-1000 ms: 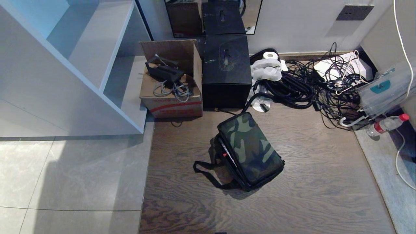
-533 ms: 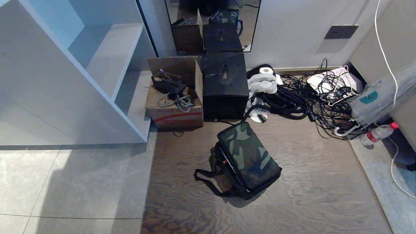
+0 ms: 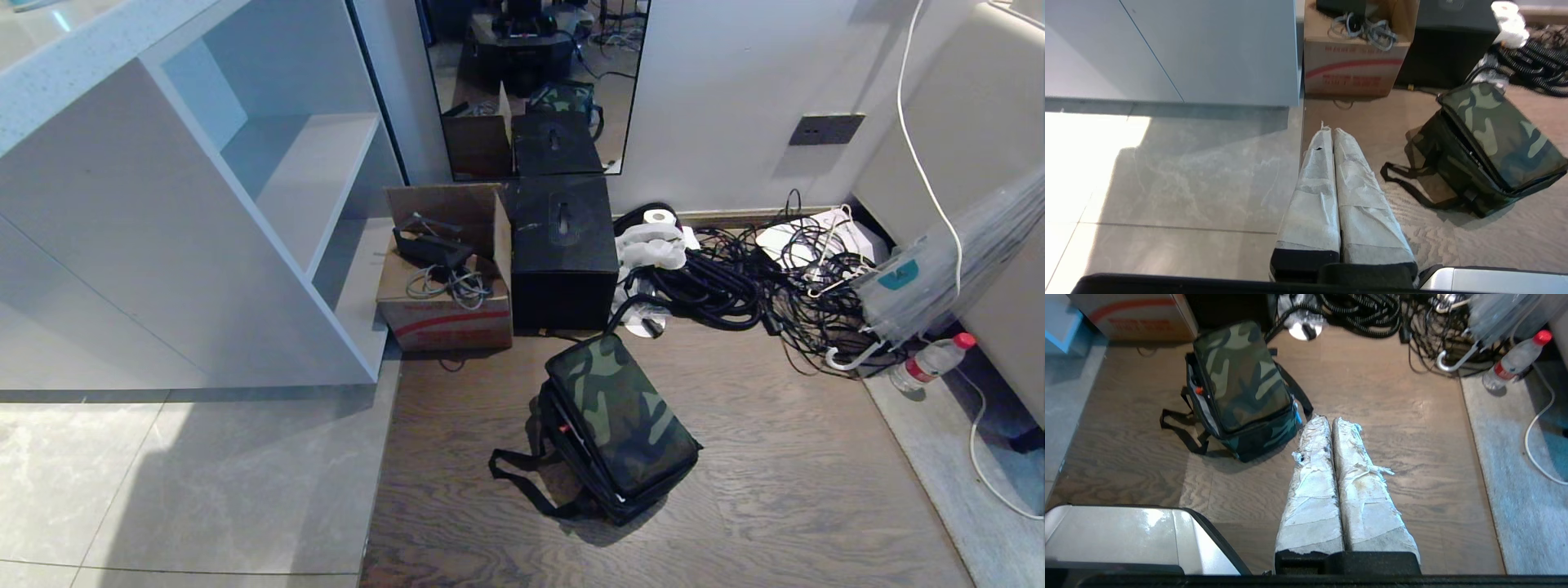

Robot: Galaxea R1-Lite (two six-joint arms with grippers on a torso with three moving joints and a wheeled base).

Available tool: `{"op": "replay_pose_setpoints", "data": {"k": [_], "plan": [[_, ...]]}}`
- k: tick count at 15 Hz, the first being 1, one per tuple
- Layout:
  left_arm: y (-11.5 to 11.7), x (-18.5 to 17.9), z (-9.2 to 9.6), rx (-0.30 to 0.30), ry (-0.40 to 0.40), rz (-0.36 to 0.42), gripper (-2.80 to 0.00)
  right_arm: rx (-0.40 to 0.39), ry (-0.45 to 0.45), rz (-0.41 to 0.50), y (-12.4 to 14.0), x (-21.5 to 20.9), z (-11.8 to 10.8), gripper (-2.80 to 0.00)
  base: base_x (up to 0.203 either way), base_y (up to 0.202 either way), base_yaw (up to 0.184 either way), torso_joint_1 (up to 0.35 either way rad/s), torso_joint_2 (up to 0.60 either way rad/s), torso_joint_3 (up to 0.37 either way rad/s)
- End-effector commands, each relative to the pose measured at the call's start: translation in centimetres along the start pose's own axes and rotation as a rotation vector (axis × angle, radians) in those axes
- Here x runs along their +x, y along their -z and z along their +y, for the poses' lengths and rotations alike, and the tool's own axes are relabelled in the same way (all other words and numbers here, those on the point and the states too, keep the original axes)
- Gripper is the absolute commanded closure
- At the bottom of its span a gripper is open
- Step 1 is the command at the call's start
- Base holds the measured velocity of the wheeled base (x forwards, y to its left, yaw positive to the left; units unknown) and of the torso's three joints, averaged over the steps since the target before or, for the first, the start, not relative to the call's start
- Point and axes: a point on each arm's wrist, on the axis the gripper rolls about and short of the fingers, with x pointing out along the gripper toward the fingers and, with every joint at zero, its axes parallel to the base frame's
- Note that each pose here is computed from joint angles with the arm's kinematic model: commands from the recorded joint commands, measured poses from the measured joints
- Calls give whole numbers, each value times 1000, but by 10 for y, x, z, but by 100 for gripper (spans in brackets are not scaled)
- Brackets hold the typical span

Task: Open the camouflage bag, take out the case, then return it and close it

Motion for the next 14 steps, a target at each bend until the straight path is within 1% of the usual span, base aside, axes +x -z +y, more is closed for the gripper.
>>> {"op": "replay_pose_setpoints", "data": {"k": [1,14], "plan": [[0,0,0,0,-1,0,0,2,0,5,0,0,0,0,0,0,0,0,0,200],[0,0,0,-2,-1,0,0,1,-1,5,0,0,0,0,0,0,0,3,3,202]]}}
